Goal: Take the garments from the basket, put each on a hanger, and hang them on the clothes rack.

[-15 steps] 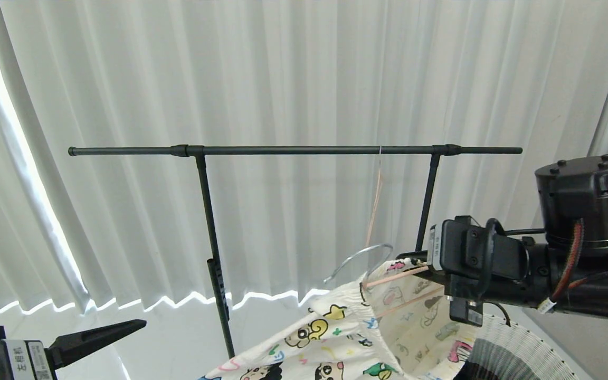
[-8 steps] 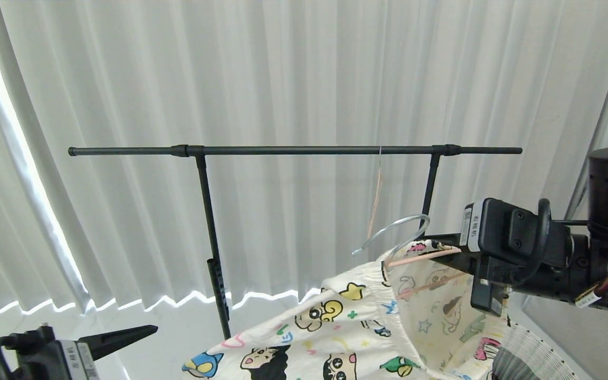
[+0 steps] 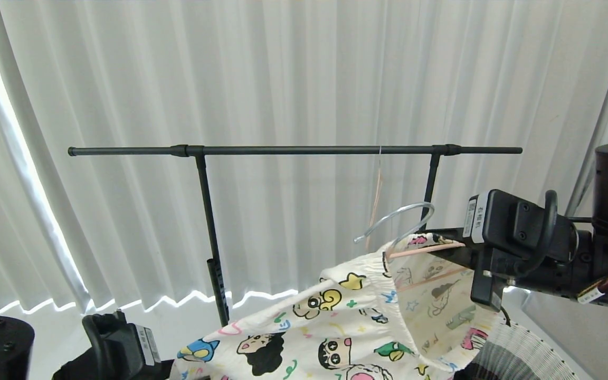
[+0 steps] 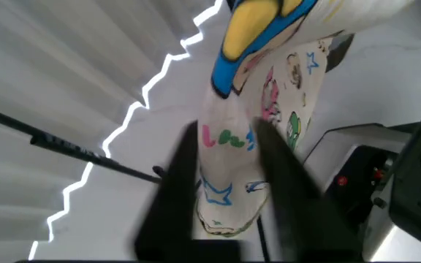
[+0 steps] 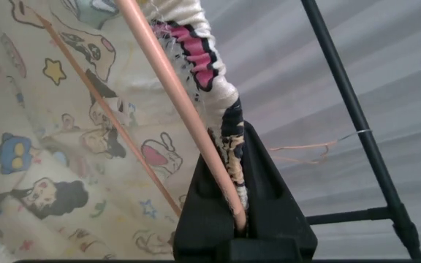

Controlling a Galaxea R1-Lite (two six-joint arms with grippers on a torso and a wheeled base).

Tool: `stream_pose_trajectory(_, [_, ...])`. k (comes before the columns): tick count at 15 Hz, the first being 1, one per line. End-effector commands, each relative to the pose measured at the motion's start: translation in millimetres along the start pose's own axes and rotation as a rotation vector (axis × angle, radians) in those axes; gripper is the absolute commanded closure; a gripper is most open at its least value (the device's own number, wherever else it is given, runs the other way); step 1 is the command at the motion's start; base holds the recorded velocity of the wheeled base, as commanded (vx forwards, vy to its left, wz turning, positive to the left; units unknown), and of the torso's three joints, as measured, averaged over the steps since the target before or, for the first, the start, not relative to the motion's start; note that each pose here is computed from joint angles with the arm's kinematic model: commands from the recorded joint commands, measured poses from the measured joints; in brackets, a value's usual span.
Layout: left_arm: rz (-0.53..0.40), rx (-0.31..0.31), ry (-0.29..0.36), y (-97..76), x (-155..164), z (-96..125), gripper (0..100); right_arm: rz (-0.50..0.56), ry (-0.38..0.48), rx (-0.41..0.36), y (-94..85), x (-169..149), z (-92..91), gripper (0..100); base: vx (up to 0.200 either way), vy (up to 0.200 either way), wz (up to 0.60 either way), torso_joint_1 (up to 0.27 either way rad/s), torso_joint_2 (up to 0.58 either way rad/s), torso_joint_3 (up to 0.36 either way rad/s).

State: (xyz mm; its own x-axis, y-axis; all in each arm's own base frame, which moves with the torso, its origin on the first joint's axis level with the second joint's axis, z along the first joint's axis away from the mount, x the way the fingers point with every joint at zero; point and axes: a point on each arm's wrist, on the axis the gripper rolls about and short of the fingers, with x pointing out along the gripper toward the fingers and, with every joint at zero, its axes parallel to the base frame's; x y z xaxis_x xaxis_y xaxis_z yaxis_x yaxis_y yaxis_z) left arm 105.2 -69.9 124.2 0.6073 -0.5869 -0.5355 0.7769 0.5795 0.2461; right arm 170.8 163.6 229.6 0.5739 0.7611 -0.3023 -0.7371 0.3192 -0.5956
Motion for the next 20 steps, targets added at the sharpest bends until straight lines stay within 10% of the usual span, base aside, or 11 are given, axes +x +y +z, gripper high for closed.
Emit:
stream_pose_trajectory(1, [0.049, -0.034, 0.040, 6.2, 1.3, -5.8, 100, 0.001, 0.002, 0.009, 0.1, 0.5, -0.6, 100, 0.000, 0.000, 0.00, 0.000, 0.00, 0.000])
stream_pose_trajectory(10, [0.182, -0.115, 0.131, 19.8, -0.2, -20.7, 100, -0.151, 0.029, 0.088, -23.2, -5.2, -12.0, 100, 0.000, 0.000, 0.00, 0.000, 0.00, 0.000])
stream_pose_trajectory(11, [0.179, -0.112, 0.121, 19.6, -0.7, -19.3, 0, -0.150, 0.028, 0.089, -22.9, -5.1, -11.8, 100, 0.000, 0.000, 0.00, 0.000, 0.00, 0.000])
stream_pose_trajectory(15, [0.195, -0.152, 0.091, 18.9, -5.6, -18.1, 0, -0.169, 0.050, 0.104, -20.8, -8.3, -14.2, 100, 0.000, 0.000, 0.00, 0.000, 0.00, 0.000])
stream_pose_trajectory(20, [0.375, -0.386, 0.067, 28.8, -16.6, -18.8, 0, -0.374, 0.308, 0.266, 7.3, -42.2, -46.0, 100, 0.000, 0.000, 0.00, 0.000, 0.00, 0.000])
